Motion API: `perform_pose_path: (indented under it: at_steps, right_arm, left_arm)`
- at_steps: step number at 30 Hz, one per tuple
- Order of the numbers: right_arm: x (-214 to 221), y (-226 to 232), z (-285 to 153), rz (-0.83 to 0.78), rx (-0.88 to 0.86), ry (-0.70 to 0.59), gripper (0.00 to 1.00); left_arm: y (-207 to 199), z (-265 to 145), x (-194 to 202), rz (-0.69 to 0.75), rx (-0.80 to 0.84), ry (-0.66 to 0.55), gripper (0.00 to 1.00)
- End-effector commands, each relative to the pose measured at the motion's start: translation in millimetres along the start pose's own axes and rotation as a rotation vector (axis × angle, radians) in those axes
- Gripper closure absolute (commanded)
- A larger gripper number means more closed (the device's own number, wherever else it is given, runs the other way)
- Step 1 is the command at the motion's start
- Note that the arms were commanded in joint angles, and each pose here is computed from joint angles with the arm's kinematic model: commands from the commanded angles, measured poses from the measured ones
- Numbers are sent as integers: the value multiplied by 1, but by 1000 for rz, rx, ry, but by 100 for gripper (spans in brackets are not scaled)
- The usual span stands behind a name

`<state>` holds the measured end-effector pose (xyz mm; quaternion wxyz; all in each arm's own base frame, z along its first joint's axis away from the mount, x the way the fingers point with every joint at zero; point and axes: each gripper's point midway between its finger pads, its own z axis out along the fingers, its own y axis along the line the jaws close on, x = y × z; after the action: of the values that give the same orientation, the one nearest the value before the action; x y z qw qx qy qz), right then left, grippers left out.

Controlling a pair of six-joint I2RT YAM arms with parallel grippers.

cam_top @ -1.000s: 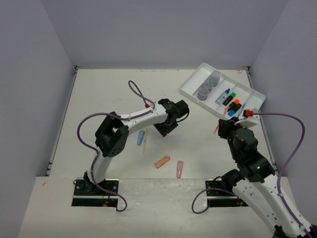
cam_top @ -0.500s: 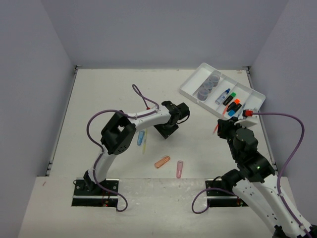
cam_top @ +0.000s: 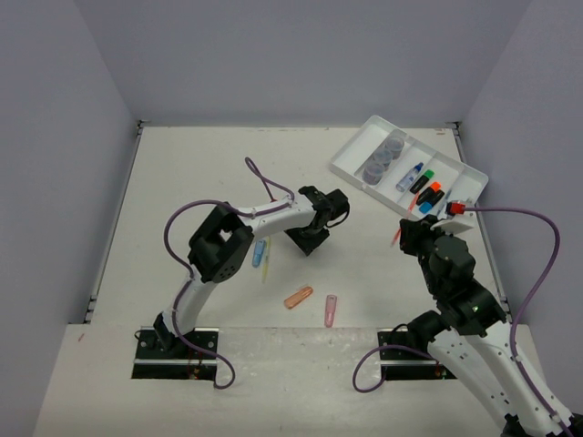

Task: Sort the stationery into containers
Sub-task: Pick up the pen cap from the center of the board.

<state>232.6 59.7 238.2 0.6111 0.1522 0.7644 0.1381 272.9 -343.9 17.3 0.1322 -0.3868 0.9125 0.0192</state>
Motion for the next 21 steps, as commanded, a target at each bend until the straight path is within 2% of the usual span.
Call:
perform_pose_path:
  at_steps: [1,6,9,16,21]
  right_arm:
    - [-8,6,0,9,-29,-33,100]
    - [-8,6,0,9,-30,-34,100]
    - [-8,6,0,10,-31,-34,100]
    - [-8,6,0,9,-30,-36,100]
    - [-8,6,-1,11,-33,-38,100]
  left_arm:
    - [-7,-2,-4,-45,9,1,56]
    - [-6,4,-1,-43,-1,4,57]
    - [-5,6,-1,-41,-2,3,65]
    - [-6,9,1,-41,3,13,74]
    - [-1,13,2,-17,13,17,90]
